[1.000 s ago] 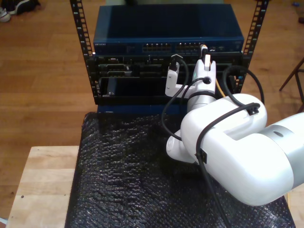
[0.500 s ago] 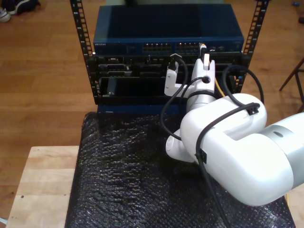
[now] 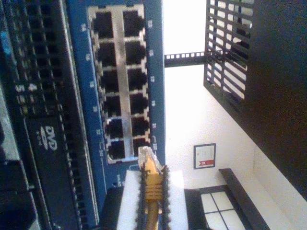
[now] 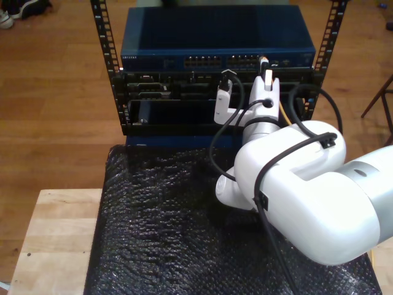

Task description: Grab the cable and plug it in

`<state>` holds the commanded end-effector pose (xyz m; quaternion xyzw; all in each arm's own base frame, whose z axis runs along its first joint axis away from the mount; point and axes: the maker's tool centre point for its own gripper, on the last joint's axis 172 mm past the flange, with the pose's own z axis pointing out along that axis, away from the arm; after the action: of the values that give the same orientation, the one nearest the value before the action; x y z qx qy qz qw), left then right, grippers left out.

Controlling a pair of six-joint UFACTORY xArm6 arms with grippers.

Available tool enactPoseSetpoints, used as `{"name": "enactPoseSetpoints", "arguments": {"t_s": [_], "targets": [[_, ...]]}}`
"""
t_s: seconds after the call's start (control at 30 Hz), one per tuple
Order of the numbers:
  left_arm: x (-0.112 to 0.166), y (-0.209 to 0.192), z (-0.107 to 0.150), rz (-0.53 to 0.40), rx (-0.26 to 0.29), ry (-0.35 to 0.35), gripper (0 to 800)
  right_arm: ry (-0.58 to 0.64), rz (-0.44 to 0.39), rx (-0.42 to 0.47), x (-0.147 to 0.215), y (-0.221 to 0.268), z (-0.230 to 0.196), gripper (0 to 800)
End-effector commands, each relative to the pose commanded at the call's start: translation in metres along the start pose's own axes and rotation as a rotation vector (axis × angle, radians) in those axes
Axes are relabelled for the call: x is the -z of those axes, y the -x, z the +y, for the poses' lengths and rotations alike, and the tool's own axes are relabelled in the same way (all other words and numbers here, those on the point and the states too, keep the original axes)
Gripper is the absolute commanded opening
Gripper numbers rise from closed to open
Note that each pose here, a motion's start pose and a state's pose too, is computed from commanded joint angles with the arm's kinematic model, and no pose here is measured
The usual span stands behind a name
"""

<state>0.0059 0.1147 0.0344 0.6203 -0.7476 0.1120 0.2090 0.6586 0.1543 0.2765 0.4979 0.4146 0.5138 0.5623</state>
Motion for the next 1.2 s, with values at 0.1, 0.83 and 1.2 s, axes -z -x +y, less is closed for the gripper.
{"name": "enactPoseSetpoints", "arguments": {"t_s": [0.1, 0.83, 1.2], "targets": [[0.0007, 0.0006, -0.0001, -0.002, -0.001, 0.001, 800, 0.003, 0.000, -0.002, -0.0006, -0.0003, 0.0012, 0], [0.0000, 0.0000, -0.0002, 0.000, -0.001, 0.001, 800, -0.014, 0.003, -0.001, -0.0008, -0.0015, -0.0041, 0], [0.0000, 0.0000, -0.0002, 0.000, -0.001, 0.001, 800, -0.015, 0.005, 0.001, -0.0007, -0.0027, -0.0049, 0]]}}
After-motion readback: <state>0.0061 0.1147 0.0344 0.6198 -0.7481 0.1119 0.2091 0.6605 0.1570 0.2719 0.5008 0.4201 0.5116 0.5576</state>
